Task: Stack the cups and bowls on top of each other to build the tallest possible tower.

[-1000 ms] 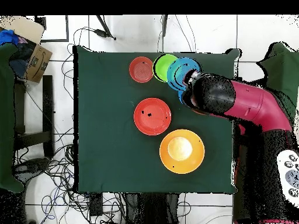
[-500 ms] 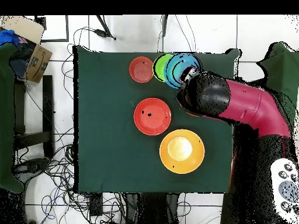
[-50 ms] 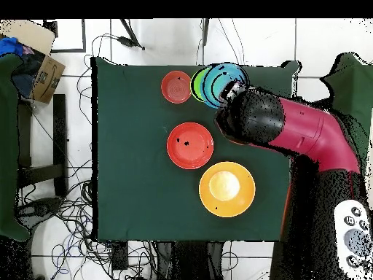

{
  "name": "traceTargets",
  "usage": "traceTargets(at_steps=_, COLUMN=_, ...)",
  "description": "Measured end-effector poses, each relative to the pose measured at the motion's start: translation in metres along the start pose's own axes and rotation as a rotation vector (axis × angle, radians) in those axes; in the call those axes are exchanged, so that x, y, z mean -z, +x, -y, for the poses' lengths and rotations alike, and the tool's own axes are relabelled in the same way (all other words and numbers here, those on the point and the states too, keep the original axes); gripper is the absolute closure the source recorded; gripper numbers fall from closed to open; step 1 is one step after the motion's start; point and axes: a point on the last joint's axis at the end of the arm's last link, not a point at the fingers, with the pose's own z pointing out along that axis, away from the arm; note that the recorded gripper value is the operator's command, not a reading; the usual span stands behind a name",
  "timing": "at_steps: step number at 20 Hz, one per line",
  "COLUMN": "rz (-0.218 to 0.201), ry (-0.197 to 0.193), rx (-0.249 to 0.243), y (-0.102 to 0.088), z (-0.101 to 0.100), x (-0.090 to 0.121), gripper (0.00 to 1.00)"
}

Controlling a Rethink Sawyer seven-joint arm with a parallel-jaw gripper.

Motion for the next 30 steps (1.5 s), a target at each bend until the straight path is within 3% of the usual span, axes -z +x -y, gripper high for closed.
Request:
traceTargets(at_steps=20, rz=-0.006, ry=0.011, rx=-0.003, y=-0.012, z=0.0, x=0.01, gripper=1.0)
traceTargets(at_steps=23, rz=-0.002, ry=0.032, rx=0.008, y=-0.006, z=-0.003, x=0.012, gripper=1.0)
traceTargets(at_steps=30, rz=0.0, ry=0.064, rx=0.039, y=0.02, z=-0.032, x=0.017, gripper=1.0)
